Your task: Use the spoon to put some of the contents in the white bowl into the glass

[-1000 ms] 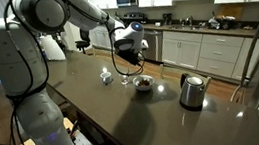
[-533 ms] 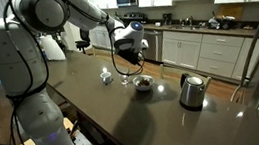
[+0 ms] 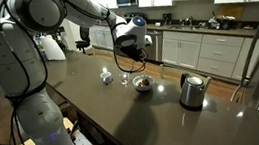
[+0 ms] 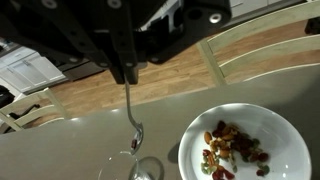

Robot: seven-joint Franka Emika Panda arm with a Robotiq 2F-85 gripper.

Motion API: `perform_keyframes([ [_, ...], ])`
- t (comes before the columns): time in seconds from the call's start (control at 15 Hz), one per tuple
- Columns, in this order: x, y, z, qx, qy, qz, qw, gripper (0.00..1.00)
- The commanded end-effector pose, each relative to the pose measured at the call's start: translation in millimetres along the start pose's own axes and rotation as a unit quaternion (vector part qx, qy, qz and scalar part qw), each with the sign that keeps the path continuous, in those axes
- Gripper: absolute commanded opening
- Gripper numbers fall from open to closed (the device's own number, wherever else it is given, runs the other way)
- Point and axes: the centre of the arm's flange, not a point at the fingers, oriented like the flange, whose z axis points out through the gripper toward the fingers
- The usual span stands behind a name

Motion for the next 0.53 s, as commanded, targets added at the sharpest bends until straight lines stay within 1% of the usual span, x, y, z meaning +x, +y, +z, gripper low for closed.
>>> perform_keyframes([
  [0.0, 9.3, 19.3, -19.3, 0.005, 0.018, 0.035, 0.9992, 0.05],
  [0.27, 7.5, 57.5, -30.8, 0.013, 0.033, 0.084, 0.9958, 0.05],
  [0.47, 0.7, 89.3, -35.2, 0.031, 0.047, 0.134, 0.9894, 0.05],
])
